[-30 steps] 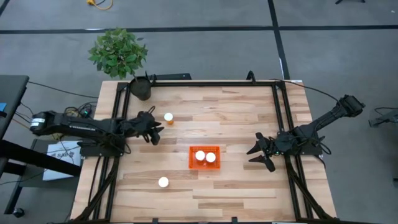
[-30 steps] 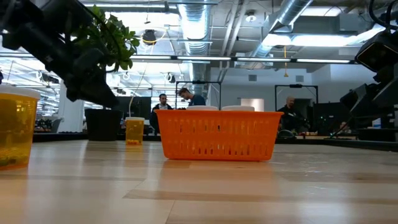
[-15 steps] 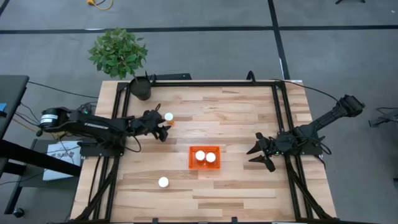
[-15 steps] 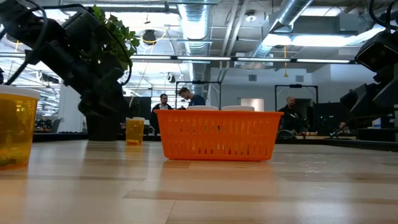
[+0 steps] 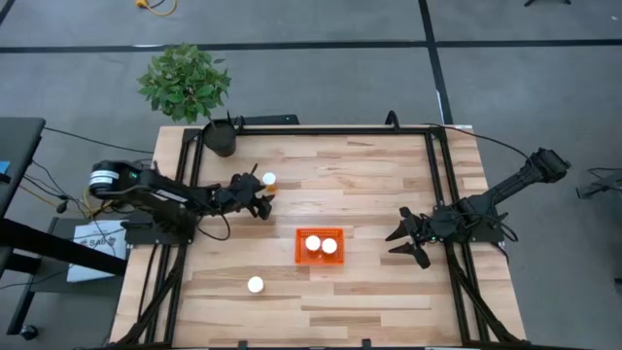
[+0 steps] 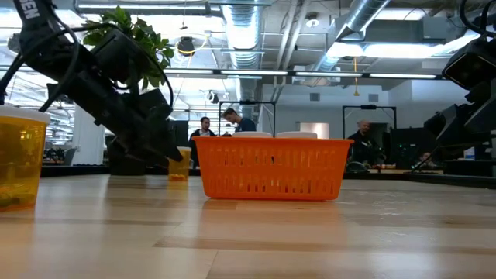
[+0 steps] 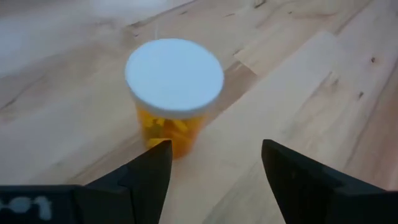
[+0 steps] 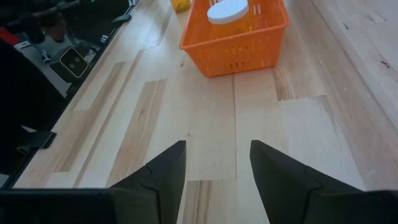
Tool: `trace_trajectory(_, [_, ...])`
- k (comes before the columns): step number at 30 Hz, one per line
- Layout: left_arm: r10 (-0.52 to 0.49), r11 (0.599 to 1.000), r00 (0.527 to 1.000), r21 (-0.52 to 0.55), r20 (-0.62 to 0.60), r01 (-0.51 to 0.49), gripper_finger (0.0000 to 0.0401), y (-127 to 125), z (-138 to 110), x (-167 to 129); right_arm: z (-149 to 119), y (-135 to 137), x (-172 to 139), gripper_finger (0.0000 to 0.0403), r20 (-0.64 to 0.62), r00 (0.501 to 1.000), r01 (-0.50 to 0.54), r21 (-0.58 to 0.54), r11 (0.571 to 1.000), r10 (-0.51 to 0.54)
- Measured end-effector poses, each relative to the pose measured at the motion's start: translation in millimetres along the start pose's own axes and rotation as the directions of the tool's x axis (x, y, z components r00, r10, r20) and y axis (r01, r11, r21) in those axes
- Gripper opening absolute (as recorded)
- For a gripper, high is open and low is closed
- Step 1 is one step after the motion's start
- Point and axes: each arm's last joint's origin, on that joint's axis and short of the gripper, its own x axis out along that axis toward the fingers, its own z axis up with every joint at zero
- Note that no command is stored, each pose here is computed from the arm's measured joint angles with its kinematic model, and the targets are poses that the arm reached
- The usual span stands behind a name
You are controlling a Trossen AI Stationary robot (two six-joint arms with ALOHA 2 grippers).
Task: Pick and place pill bottles into a basket
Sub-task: Put the orange pill bottle into the orange bin
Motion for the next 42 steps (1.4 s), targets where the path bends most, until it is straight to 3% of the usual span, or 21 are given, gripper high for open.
trace_trajectory(16, [0.138,0.985,0.986,0.088,0.090,-0.146,0.0240,3.8,2.5,1.2,0.1,0.0,0.0,0.0171,0.000,1.000,0.000,0.000,1.000,0.000])
trace_trajectory(37, [0.083,0.994,0.987,0.054,0.139,-0.091,0.0240,-5.9,9.8,39.0,0.0,0.0,0.0,0.0171,0.000,1.000,0.000,0.000,1.000,0.000])
trace_trajectory(42, [0.076,0.995,0.982,0.045,0.175,-0.086,0.0216,-8.3,14.8,39.2,0.0,0.0,0.0,0.0171,0.000,1.000,0.000,0.000,1.000,0.000])
